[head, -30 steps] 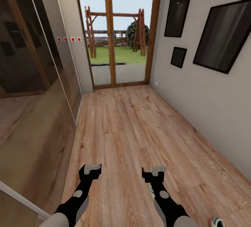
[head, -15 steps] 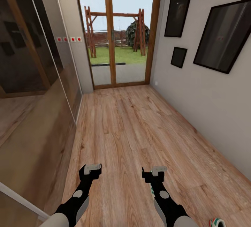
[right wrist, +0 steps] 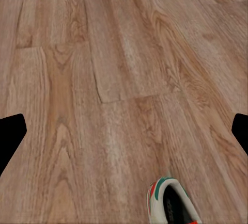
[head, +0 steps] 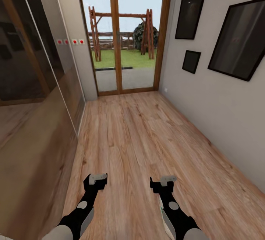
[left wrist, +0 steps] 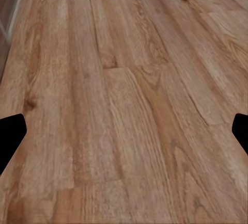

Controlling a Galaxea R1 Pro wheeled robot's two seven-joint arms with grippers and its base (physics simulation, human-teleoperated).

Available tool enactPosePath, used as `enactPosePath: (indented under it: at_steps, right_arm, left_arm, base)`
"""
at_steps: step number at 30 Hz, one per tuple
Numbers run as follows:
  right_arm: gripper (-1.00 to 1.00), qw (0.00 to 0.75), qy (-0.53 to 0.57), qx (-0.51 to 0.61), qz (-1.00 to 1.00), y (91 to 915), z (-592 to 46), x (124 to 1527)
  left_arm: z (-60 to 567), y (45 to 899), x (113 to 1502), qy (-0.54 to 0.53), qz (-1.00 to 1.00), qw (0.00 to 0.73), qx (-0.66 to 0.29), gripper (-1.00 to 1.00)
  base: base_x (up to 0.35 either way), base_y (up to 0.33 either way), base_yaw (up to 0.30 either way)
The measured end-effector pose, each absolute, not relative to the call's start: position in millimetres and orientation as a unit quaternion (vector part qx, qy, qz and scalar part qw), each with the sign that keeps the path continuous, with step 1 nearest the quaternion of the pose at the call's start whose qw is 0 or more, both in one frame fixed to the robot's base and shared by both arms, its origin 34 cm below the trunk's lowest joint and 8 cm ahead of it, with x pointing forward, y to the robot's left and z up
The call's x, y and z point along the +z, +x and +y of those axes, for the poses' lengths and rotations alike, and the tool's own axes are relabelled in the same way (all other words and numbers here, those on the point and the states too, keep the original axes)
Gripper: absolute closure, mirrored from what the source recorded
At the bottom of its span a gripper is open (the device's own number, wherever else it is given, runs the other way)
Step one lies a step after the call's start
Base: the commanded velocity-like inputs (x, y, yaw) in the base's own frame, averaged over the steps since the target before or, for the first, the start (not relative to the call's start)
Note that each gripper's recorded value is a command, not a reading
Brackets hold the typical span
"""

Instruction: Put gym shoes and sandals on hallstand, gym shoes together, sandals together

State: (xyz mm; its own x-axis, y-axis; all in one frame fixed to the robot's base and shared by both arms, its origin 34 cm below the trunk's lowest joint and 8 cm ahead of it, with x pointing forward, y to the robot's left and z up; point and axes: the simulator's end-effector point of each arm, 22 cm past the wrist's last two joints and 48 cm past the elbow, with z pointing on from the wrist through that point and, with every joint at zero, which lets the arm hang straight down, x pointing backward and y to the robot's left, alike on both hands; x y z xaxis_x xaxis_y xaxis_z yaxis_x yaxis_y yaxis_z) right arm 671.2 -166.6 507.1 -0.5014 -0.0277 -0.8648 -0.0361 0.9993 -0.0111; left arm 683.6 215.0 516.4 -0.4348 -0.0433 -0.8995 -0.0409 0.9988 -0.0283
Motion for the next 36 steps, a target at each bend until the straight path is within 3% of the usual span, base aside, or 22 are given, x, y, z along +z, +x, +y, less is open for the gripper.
enactPosePath:
  at_steps: [9, 36]
  right_arm:
    - [-1.0, 0.499, -0.018, 0.004, 0.866, 671.3, -167.4, 506.7]
    - [-1.0, 0.499, -0.018, 0.004, 0.866, 671.4, -167.5, 506.7]
  left_arm:
    - [215.2, 683.5, 515.9, -0.025, 0.847, 0.531, -0.001, -1.0]
    - [215.4, 683.5, 515.8, -0.025, 0.847, 0.531, -0.001, -1.0]
  base:
    - [0.223, 0.0, -0.133]
    - [0.007, 0.0, -0.258]
